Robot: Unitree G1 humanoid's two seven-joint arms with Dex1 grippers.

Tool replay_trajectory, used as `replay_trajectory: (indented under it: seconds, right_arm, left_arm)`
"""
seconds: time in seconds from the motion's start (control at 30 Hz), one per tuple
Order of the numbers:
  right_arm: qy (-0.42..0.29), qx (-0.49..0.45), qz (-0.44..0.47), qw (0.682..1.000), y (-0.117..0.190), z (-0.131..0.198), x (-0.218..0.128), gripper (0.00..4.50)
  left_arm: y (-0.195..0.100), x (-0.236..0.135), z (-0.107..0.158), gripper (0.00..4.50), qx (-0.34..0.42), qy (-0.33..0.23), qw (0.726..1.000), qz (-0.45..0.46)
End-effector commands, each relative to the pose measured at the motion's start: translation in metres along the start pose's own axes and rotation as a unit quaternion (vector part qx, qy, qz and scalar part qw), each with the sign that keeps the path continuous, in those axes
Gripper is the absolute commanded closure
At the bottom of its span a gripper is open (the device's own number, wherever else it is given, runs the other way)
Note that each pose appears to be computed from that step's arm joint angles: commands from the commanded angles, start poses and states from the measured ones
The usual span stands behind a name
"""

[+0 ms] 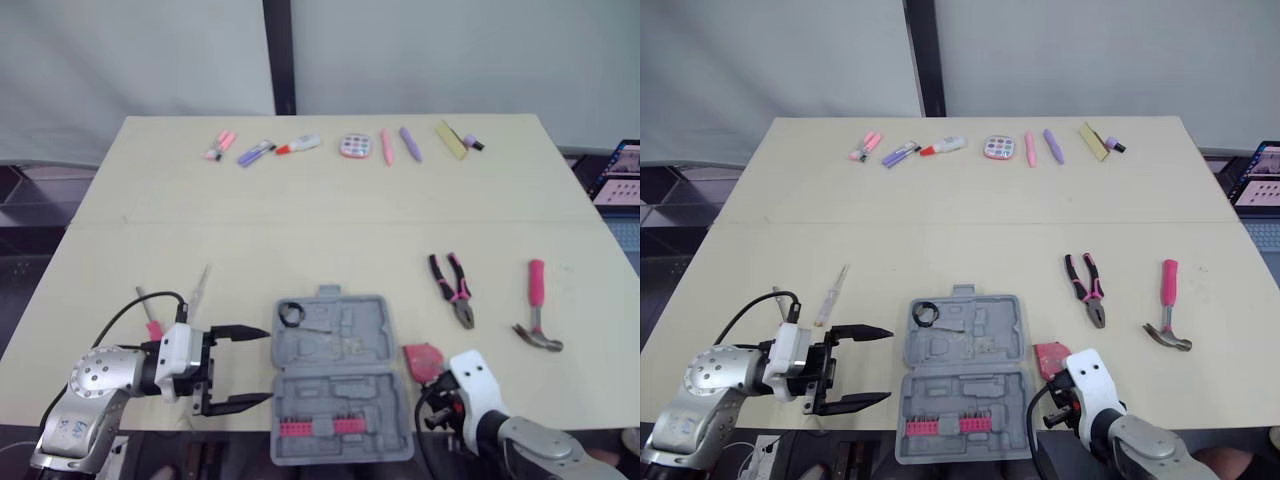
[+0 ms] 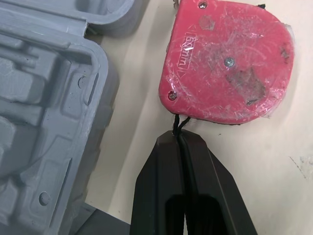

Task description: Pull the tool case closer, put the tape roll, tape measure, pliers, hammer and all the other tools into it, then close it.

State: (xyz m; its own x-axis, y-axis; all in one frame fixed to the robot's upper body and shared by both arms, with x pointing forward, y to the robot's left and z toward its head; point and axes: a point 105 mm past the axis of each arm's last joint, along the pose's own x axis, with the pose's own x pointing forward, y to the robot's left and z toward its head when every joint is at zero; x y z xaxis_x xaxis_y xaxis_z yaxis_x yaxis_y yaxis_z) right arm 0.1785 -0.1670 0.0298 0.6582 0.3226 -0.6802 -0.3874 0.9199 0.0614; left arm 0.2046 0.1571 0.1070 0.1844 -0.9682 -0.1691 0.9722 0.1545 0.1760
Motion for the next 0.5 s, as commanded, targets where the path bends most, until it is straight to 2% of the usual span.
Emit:
replay_trajectory:
  seconds: [0.03,0.1,0.17,0.23,0.37,0.5]
  right_arm:
    - [-0.011,-0.007,0.010,1.000,0.004,0.005,-0.002,4.44]
    - [-0.012,-0.007,0.005,1.000,0.001,0.006,-0.001,3.88]
    - [-0.014,0.001,0.008,1.000,0.000,0.008,-0.001,3.12]
    - [-0.018,0.006,0.010,1.000,-0.001,0.011,-0.002,2.03]
    - [-0.012,0.013,0.016,1.000,-0.004,0.010,-0.009,0.13]
    - [-0.015,0.020,0.034,0.999,-0.006,0.017,-0.028,0.05]
  left_arm:
    - [0.001,-0.005,0.000,0.00,0.009,0.005,1.000,0.004]
    - [0.001,-0.005,0.000,0.00,0.009,0.005,1.000,0.005]
    - [0.001,-0.005,-0.001,0.00,0.009,0.004,1.000,0.005]
    - [0.002,-0.005,-0.001,0.00,0.010,0.005,1.000,0.006]
    - [0.002,-0.005,-0.002,0.00,0.011,0.004,1.000,0.008]
    - [0.003,-0.005,-0.003,0.00,0.012,0.002,1.000,0.012]
